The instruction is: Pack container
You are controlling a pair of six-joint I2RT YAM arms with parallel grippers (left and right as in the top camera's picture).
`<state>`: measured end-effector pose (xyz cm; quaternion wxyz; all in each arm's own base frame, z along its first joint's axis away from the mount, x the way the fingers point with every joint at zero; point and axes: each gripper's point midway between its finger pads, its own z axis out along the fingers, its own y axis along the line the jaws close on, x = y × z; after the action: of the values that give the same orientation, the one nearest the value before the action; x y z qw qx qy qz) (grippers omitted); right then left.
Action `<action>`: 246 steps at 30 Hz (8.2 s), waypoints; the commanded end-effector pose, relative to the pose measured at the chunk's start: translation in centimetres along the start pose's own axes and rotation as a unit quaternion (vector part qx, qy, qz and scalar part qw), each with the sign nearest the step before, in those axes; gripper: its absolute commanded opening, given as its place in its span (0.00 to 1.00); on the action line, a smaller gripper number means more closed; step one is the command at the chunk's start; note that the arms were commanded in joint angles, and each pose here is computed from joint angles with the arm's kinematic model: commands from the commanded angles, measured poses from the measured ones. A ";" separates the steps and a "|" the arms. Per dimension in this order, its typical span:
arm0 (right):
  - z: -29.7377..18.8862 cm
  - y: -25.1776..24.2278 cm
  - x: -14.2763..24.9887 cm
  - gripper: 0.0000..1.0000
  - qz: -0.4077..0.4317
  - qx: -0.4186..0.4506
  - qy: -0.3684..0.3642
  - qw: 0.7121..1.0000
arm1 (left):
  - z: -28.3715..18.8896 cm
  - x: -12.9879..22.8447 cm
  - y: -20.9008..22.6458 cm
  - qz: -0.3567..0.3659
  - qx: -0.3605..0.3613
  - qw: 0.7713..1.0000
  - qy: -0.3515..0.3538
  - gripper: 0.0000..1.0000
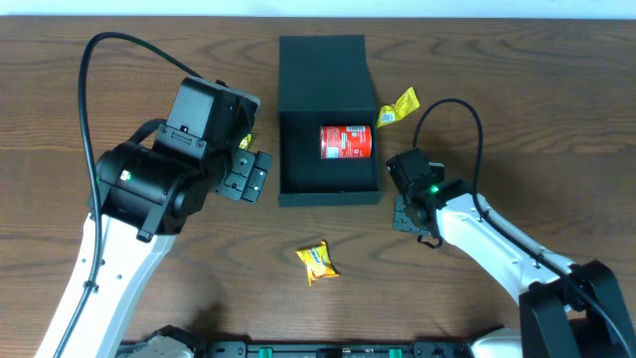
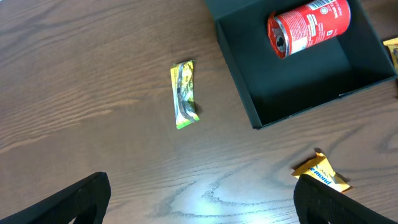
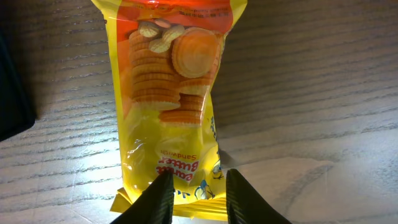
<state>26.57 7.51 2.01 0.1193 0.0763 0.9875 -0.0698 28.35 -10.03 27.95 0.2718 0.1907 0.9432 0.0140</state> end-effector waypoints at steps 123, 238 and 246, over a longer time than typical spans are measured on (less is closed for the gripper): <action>-11.4 8.8 -11.8 0.40 -0.040 -0.088 -0.154 0.983 | 0.8 0.1 0.4 0.009 -0.014 1.000 0.019 0.95; 4.8 3.1 -11.8 0.23 0.047 -0.034 -0.047 0.997 | 0.8 0.7 0.4 0.011 -0.014 0.999 0.033 0.95; 4.7 3.0 -12.4 0.14 0.050 -0.029 -0.062 0.996 | 0.8 0.7 0.4 0.011 -0.014 0.999 0.031 0.95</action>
<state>40.06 8.83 0.56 0.1844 0.1042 0.9770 -0.0235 28.12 -9.57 26.73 0.2412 0.1925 0.9507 0.0301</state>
